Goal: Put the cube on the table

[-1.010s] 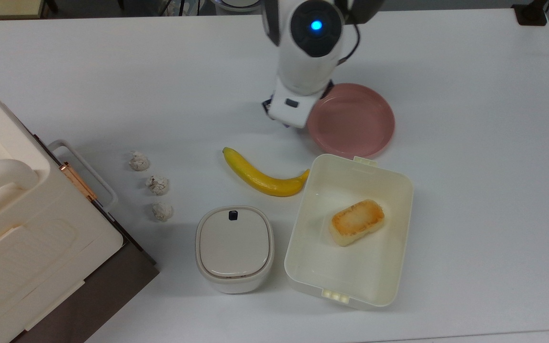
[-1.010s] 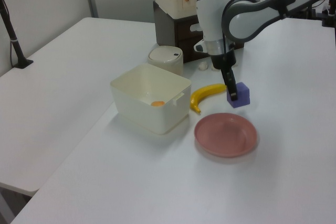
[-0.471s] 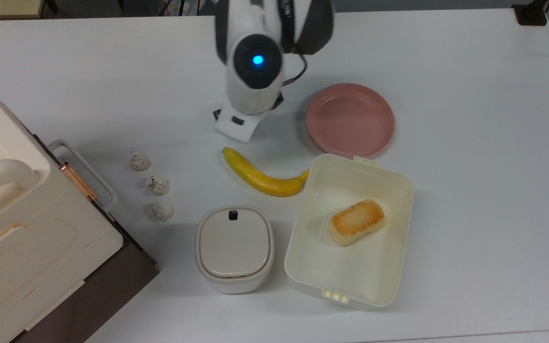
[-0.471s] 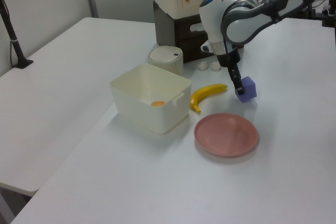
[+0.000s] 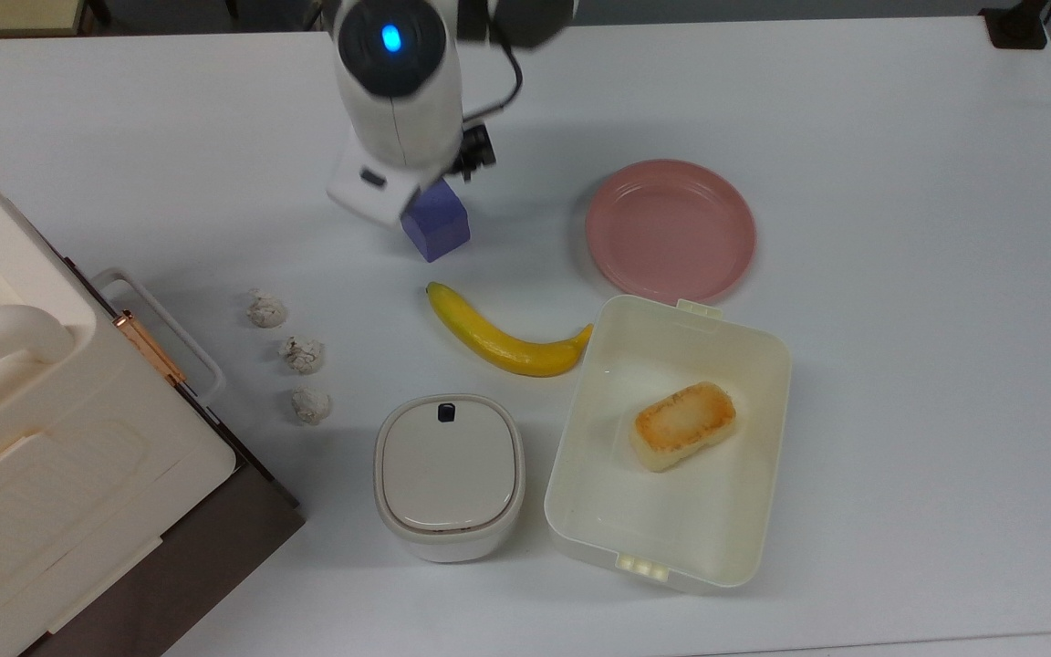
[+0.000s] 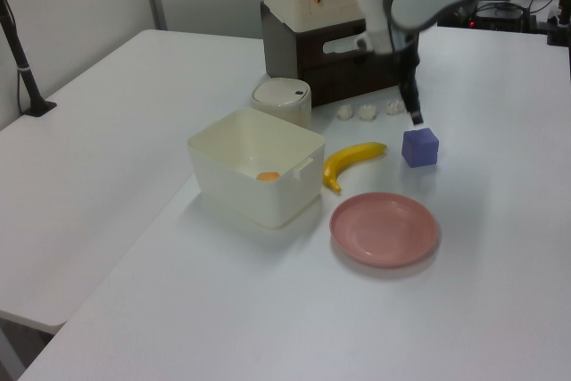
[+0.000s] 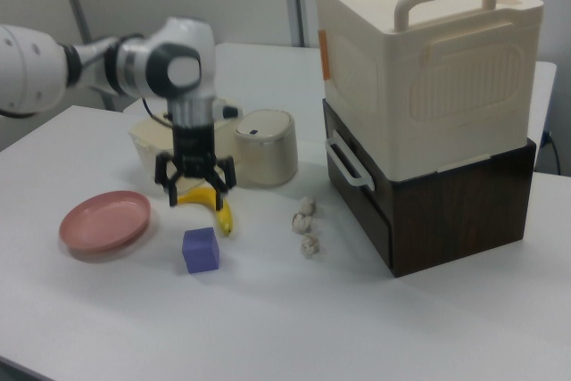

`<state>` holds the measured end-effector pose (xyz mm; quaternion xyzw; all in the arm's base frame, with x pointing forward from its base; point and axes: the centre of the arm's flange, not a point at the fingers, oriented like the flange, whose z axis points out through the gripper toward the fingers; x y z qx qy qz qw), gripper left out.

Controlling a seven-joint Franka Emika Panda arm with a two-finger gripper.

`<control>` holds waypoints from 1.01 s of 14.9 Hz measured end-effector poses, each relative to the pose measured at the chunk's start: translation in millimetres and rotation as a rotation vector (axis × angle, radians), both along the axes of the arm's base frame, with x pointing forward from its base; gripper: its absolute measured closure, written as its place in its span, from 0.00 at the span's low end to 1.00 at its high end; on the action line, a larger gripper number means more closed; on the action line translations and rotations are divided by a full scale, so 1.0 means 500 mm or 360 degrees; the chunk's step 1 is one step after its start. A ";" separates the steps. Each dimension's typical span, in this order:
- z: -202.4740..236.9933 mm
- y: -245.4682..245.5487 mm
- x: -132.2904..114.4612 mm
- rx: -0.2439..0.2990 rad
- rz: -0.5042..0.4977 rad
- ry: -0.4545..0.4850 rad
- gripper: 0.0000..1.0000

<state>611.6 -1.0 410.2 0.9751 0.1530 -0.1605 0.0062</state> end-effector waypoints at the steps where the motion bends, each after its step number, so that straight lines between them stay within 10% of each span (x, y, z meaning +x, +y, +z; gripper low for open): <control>1: 0.053 -0.003 -0.010 -0.0002 -0.0029 -0.0028 0.00; 8: 0.415 -0.123 -0.148 0.0008 -0.0272 -0.0420 0.00; 15: 0.422 -0.141 -0.159 0.0006 -0.0383 -0.0432 0.00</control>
